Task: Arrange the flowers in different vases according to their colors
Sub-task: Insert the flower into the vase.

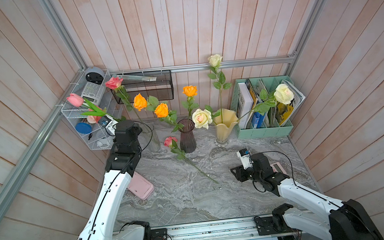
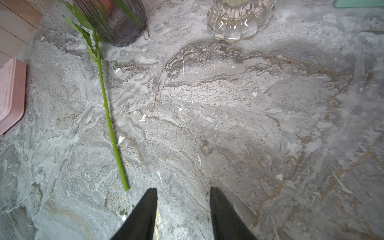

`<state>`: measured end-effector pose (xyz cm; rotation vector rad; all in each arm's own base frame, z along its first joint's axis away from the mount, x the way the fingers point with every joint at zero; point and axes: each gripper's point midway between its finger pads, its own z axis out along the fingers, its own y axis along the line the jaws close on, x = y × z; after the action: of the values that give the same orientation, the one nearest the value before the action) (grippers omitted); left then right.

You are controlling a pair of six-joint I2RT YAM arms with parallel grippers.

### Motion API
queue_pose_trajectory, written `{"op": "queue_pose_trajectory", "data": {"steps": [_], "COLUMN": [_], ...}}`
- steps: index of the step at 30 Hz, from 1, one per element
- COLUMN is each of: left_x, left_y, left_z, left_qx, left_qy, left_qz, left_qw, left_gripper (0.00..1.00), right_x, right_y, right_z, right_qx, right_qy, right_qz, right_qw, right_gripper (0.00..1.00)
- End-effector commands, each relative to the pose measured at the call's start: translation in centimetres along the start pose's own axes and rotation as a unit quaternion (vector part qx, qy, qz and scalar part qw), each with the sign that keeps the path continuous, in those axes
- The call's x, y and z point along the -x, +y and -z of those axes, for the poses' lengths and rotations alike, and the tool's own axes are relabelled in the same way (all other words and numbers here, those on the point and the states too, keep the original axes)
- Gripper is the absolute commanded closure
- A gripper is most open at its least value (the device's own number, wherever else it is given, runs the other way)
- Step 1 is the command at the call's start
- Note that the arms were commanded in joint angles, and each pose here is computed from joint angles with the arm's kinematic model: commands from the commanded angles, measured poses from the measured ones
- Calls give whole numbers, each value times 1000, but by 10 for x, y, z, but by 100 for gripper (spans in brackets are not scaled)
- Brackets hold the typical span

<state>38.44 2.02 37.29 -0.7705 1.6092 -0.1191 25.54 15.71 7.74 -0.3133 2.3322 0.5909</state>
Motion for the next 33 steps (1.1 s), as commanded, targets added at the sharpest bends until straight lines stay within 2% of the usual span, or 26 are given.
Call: {"op": "queue_pose_trajectory", "data": {"steps": [1,16,33], "left_x": [11,-10,-41], "left_y": [-27,-19,-10], "left_z": [-1,-19,-43], "left_qx": [-64,-77,-83], "left_qy": [-9,-54,-80], "left_qz": [12,-24,-45], "left_qw": [998,995,992], "left_gripper": [100,100,100], "right_x": [16,13,9], "right_y": [7,7,11], "right_z": [1,-3,-6], "right_qx": [13,17,30], "right_qy": [-17,-6,2], "right_qz": [11,9,10], "right_qw": [1000,1000,999], "right_gripper": [53,53,53]}}
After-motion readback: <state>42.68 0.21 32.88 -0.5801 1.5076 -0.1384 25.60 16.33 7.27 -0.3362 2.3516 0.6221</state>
